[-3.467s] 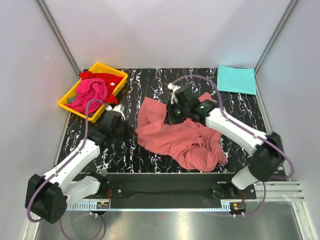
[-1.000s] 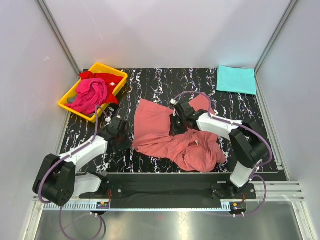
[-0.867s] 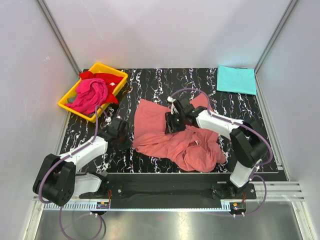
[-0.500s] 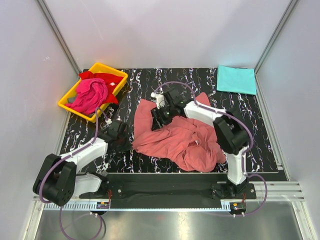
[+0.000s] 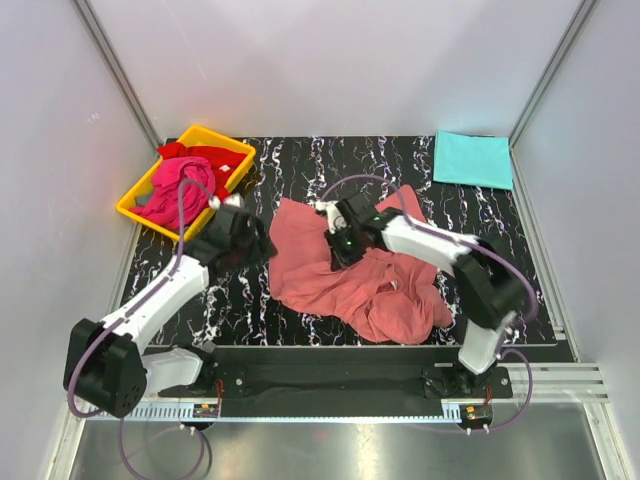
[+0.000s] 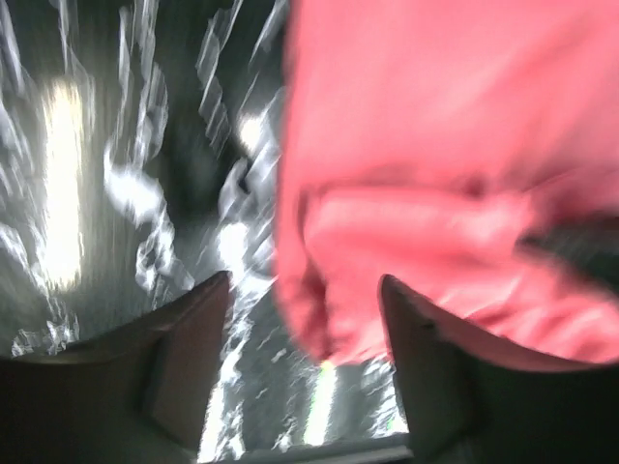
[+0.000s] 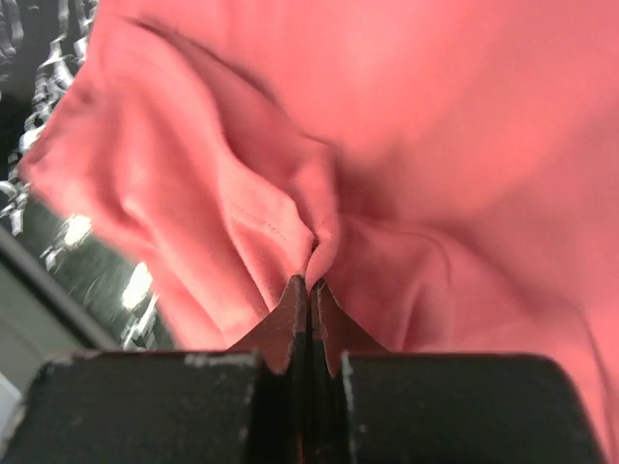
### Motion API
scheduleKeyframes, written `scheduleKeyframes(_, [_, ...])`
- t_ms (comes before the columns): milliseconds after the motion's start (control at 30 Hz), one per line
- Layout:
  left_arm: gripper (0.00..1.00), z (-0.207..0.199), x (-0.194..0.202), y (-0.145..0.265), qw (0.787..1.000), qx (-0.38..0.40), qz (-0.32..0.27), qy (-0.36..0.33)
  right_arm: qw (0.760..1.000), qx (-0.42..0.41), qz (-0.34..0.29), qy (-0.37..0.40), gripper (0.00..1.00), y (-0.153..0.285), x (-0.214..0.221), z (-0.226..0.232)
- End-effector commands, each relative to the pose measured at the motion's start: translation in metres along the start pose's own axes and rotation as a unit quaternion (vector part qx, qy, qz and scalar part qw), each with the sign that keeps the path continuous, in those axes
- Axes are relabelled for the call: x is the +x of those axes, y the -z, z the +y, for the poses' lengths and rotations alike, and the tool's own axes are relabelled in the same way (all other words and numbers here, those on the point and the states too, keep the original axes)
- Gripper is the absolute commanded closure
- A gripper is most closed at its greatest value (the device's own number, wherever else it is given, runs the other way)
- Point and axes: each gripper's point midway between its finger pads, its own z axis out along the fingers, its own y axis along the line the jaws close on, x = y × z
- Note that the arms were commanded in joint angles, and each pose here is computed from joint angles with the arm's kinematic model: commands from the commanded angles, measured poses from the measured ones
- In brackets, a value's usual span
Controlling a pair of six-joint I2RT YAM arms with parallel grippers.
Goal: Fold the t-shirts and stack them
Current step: Flatten the tshirt out
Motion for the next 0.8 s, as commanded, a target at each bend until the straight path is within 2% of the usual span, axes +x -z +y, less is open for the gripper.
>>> scheduleKeyframes(0, [0.27, -0.039, -0.097, 0.037, 0.99, 0.021, -0.138, -0.024, 0.989, 0.084, -0.112, -0.042, 1.0, 0.08, -0.034, 0.002])
scheduleKeyframes(133, [0.3, -0.053, -0.143, 0.018, 0.986, -0.011, -0.158, -0.049, 0.976, 0.137, -0.137, -0.1, 1.0, 0.122, -0.012, -0.004])
scheduleKeyframes(167, [0.32, -0.049, -0.144, -0.004, 0.988, -0.033, -0.141, -0.055, 0.975, 0.14, -0.134, -0.109, 1.0, 0.123, -0.001, -0.005])
scheduleKeyframes(200, [0.33, -0.056, -0.16, -0.006, 0.987, -0.03, -0.149, -0.055, 0.972, 0.14, -0.14, -0.123, 1.0, 0.128, 0.003, -0.003])
scheduleKeyframes(300, [0.35, -0.057, -0.171, -0.041, 0.99, -0.036, -0.123, -0.056, 0.965, 0.146, -0.168, -0.138, 1.0, 0.154, 0.011, 0.001])
scheduleKeyframes(400, [0.35, -0.057, -0.169, -0.077, 0.994, -0.032, -0.084, -0.053, 0.954, 0.163, -0.209, -0.138, 1.0, 0.186, 0.012, 0.002])
scheduleKeyframes(467, [0.35, -0.051, -0.165, -0.088, 0.995, -0.049, -0.064, -0.052, 0.951, 0.175, -0.216, -0.136, 1.0, 0.194, 0.015, 0.0])
scheduleKeyframes(767, [0.36, -0.035, -0.139, -0.133, 0.997, -0.069, -0.023, -0.024, 0.951, 0.172, -0.214, -0.139, 1.0, 0.197, 0.025, 0.001])
